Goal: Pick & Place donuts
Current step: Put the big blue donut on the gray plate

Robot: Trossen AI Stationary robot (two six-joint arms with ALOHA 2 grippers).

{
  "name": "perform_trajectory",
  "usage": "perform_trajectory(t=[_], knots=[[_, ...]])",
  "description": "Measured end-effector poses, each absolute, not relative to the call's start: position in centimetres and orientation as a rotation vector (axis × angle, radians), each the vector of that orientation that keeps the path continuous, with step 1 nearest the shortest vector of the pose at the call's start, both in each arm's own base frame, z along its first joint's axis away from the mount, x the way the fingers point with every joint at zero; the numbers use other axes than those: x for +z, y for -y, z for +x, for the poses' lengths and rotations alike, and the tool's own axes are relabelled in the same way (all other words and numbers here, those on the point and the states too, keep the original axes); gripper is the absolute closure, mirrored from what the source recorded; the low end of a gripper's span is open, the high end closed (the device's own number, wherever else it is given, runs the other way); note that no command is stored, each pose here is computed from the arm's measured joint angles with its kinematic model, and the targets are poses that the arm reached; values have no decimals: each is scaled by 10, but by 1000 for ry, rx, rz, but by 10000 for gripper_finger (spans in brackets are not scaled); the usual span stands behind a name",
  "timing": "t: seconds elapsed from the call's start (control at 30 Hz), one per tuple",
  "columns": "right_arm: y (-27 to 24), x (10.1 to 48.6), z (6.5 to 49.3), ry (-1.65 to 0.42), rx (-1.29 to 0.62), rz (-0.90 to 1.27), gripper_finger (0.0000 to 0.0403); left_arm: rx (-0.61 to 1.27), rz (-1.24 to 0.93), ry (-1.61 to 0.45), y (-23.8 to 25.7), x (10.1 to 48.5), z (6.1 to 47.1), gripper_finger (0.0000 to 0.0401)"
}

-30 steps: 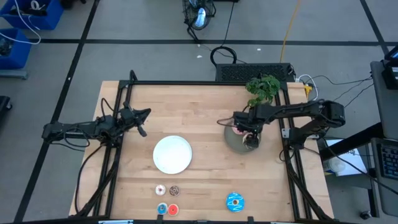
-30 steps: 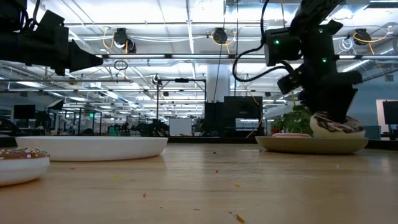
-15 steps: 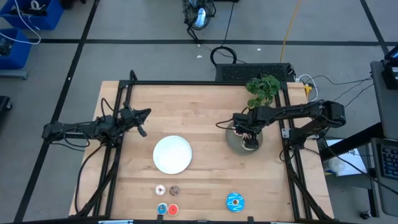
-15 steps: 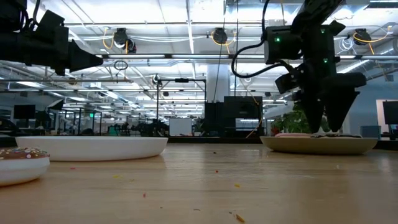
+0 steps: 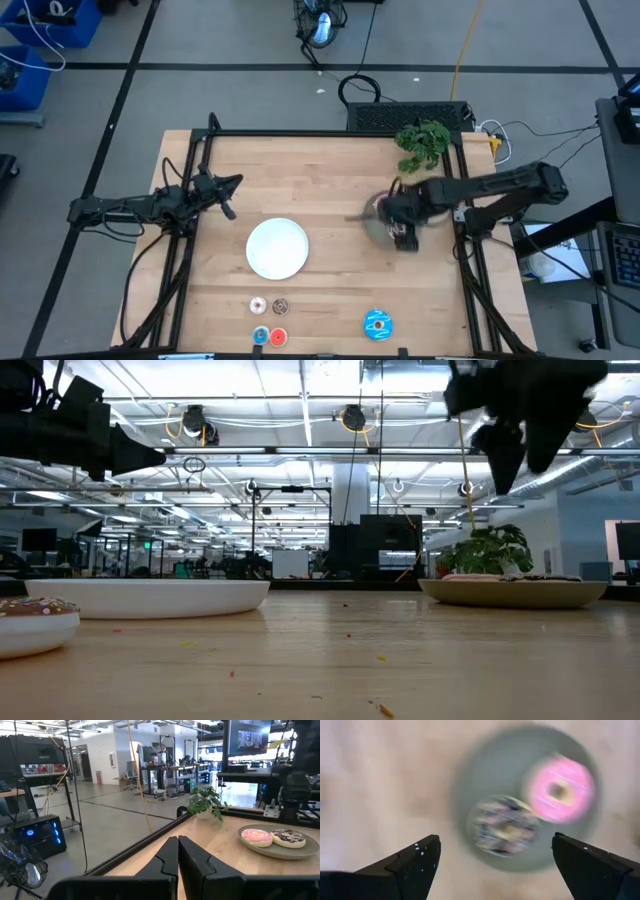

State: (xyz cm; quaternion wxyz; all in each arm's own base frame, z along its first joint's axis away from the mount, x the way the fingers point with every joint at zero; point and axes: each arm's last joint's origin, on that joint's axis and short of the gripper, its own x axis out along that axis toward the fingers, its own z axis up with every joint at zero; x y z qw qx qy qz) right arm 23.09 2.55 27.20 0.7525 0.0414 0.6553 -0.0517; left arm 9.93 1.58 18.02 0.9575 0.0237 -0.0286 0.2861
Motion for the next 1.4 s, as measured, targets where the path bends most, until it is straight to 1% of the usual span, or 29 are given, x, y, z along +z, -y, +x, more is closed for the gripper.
perform_trajectory(t=[0.1,0.23,0.3,0.4,0.53,0.6,0.7,0.77,0.93,1.03,1.4], knots=[[-58,278,234,-1391,-56,91,64,581,46,58,-16,180,99,384],[-93,268,231,-1425,-37,49,116,580,32,63,-16,180,99,384],[-109,262,232,-1427,-21,38,154,580,24,70,-16,181,99,384],[-130,253,237,-1400,30,19,221,580,22,74,-16,181,99,384],[-148,246,241,-1352,92,11,309,580,23,73,-16,181,99,384],[-152,247,243,-1316,120,14,347,580,25,73,-16,181,99,384],[-157,249,248,-1249,163,22,389,580,26,72,-16,181,99,384],[-159,250,250,-1215,196,10,398,580,25,72,-16,181,99,384],[-163,253,256,-1142,254,-14,383,580,27,71,-16,181,99,384],[-164,255,258,-1115,273,-20,382,581,42,66,-16,181,99,384],[-167,255,257,-1098,292,-42,402,581,33,68,-16,181,99,384]])
